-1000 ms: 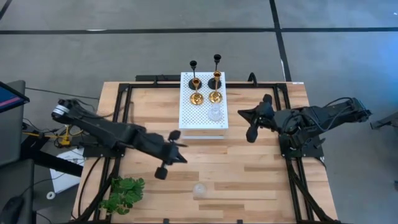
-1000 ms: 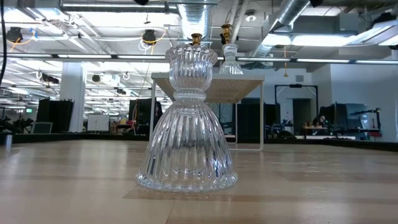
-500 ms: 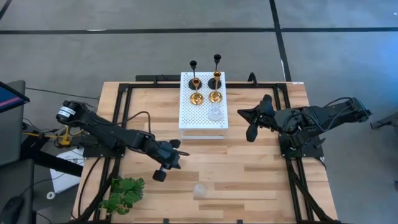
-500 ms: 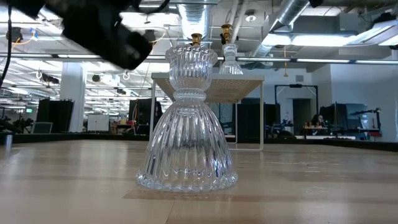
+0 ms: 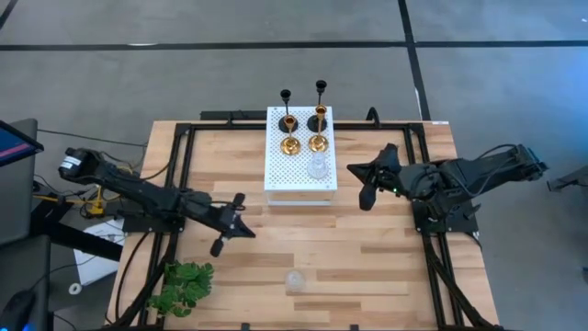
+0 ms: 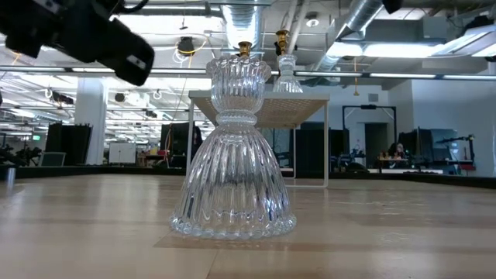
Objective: Pick & Place candle stick holders
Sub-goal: Put the transparent candle holder on the shelf
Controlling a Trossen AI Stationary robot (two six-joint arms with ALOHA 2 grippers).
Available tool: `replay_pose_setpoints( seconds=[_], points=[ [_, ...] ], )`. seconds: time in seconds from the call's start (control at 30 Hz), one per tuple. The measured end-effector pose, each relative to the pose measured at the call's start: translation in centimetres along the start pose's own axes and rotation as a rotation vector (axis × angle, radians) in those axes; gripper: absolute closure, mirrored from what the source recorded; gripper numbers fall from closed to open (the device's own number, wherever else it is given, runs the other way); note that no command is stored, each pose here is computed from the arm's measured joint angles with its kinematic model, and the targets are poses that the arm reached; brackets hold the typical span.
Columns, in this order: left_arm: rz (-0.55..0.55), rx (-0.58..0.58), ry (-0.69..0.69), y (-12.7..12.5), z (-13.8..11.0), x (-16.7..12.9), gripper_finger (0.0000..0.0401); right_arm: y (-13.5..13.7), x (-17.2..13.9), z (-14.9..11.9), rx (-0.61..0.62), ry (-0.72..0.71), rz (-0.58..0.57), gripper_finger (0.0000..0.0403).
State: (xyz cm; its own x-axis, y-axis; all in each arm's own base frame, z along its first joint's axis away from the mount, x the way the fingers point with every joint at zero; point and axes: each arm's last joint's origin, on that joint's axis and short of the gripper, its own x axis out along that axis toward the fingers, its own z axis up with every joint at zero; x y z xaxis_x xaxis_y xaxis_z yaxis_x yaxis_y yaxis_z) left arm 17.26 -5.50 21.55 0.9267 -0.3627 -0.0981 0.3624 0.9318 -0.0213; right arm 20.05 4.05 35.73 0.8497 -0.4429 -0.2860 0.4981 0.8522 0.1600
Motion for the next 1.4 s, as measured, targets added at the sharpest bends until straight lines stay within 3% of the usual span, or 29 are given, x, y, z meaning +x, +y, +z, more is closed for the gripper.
replay_pose_setpoints(
  seconds=[0.3,0.43,0.63,1.17,1.4],
  points=[
    [-0.102,-0.019,0.070,-0.9,-2.6,0.1,0.0395,0.7,1.6,-0.9,-0.026,0.035,-0.031,0.0403],
    [-0.086,-0.014,0.014,-0.8,-2.4,0.9,0.0394,0.5,1.9,-0.8,-0.022,0.033,-0.045,0.0403],
    [-0.027,-0.041,0.047,-0.5,-3.6,2.1,0.0379,0.4,1.9,-0.7,-0.019,0.030,-0.049,0.0403],
    [-0.014,-0.045,0.084,-0.4,-5.2,3.6,0.0205,0.5,1.9,-0.8,0.032,0.044,-0.024,0.0403],
    [-0.070,-0.042,0.044,-0.6,-5.5,4.4,0.0131,0.5,1.9,-0.8,0.033,0.044,-0.024,0.0403]
  ],
)
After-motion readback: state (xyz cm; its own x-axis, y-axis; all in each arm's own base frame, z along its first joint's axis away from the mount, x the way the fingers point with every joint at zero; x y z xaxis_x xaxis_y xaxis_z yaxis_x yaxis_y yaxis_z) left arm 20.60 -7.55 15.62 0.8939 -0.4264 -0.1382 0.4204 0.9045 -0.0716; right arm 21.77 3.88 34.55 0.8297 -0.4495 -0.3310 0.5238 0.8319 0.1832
